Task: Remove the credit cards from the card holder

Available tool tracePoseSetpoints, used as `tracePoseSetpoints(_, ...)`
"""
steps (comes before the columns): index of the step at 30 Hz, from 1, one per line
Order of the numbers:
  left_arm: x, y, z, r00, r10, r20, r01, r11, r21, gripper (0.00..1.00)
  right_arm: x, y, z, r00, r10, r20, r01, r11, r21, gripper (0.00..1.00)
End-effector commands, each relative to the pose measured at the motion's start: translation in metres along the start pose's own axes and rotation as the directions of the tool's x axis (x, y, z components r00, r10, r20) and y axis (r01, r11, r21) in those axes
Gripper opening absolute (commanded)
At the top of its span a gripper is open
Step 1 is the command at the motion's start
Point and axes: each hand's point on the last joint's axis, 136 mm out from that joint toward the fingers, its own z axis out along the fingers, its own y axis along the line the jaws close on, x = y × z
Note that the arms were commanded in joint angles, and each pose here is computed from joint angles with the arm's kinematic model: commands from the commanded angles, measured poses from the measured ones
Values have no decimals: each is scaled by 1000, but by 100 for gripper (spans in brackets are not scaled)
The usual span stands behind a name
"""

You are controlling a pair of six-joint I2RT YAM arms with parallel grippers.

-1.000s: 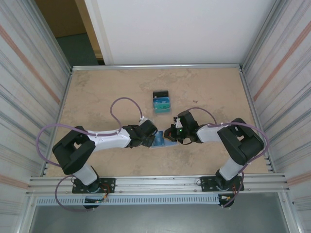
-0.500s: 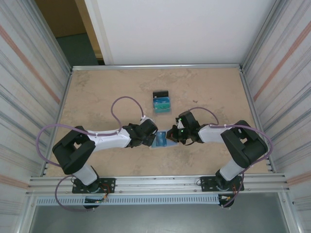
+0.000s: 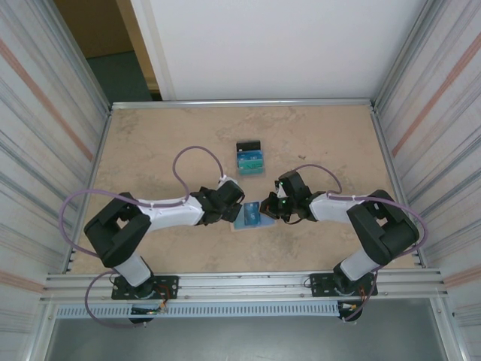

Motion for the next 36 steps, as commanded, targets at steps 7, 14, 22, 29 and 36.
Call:
tracePoseSetpoints(7, -8, 4, 13, 999, 38, 19, -37, 999, -35, 99, -6, 12, -3, 1000, -18, 11, 18, 999, -46, 0)
tracePoseSetpoints(14, -13, 4, 15, 998, 57, 24, -56, 998, -43, 99, -4, 23, -2, 1000, 1, -6, -2, 991, -130, 4)
tracePoseSetpoints(22, -8, 4, 15, 999, 45, 13, -45, 998, -37, 99, -1, 32, 5, 999, 12, -39, -20, 976, -215, 13)
tracePoseSetpoints(29, -6, 3, 14, 999, 41, 12, -41, 999, -33, 99, 1, 34, 14, 998, 9, -67, -25, 970, -242, 18)
tracePoseSetpoints(36, -6, 0, 14, 999, 36, 12, -35, 999, -26, 99, 7, 37, 22, 995, -1, -96, -25, 965, -261, 17)
